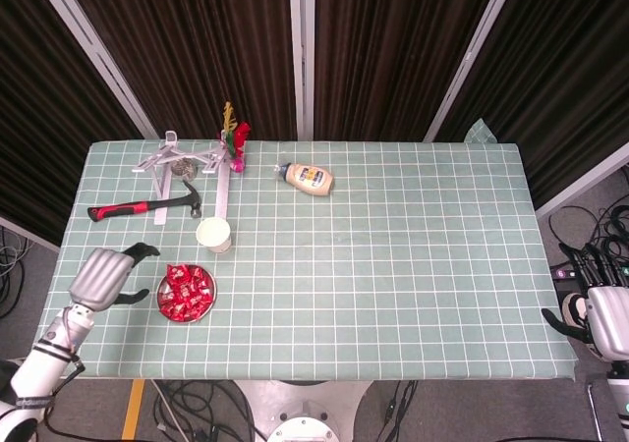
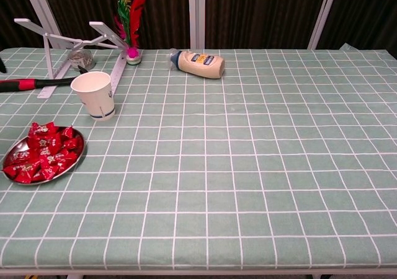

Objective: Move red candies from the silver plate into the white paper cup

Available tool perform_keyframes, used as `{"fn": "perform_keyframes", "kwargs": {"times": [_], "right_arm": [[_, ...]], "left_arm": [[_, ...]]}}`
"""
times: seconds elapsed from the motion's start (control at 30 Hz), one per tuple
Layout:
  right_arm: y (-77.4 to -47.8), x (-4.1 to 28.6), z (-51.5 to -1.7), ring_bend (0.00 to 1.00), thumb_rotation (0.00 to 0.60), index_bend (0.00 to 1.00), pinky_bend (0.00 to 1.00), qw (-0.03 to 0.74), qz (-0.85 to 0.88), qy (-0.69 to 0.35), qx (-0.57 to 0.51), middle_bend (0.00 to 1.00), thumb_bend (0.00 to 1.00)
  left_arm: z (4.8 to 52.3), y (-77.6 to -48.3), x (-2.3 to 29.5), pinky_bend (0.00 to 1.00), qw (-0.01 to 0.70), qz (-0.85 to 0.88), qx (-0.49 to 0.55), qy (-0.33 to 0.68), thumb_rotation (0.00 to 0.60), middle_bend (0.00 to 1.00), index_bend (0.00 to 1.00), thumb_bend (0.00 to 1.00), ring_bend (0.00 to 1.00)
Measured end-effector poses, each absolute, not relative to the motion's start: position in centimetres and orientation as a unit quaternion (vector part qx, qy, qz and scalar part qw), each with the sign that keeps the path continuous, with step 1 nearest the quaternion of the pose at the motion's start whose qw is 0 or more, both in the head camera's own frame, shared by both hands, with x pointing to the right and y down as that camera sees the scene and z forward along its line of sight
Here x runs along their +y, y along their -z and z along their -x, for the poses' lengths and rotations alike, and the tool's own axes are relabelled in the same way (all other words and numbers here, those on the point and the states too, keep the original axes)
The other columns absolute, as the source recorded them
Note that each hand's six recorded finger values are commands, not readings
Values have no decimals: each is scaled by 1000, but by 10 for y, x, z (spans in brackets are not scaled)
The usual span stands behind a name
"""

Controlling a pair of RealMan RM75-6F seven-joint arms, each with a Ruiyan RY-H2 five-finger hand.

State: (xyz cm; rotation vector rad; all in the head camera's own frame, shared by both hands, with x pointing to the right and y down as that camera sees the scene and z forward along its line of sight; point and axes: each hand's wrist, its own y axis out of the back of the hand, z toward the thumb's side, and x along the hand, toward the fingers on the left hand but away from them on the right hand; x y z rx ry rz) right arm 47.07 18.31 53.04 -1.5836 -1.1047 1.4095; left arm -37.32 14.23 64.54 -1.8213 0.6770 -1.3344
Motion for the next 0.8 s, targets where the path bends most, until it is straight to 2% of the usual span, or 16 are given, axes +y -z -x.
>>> {"fn": "perform_keyframes", "kwargs": {"times": [0.33,0.8], "right_arm": [[-535,187,-476,0,600,80,78,358,614,-559,-428,138,113],[-537,187,-478,0,600,80,78,353,615,-561,-428,138,113]], "left_arm": [[333,-699,144,1000,368,738,183,535,600,362,334,189,830],[329,-732,151,1000,365,722,151,568,600,419,410,192,864]]}}
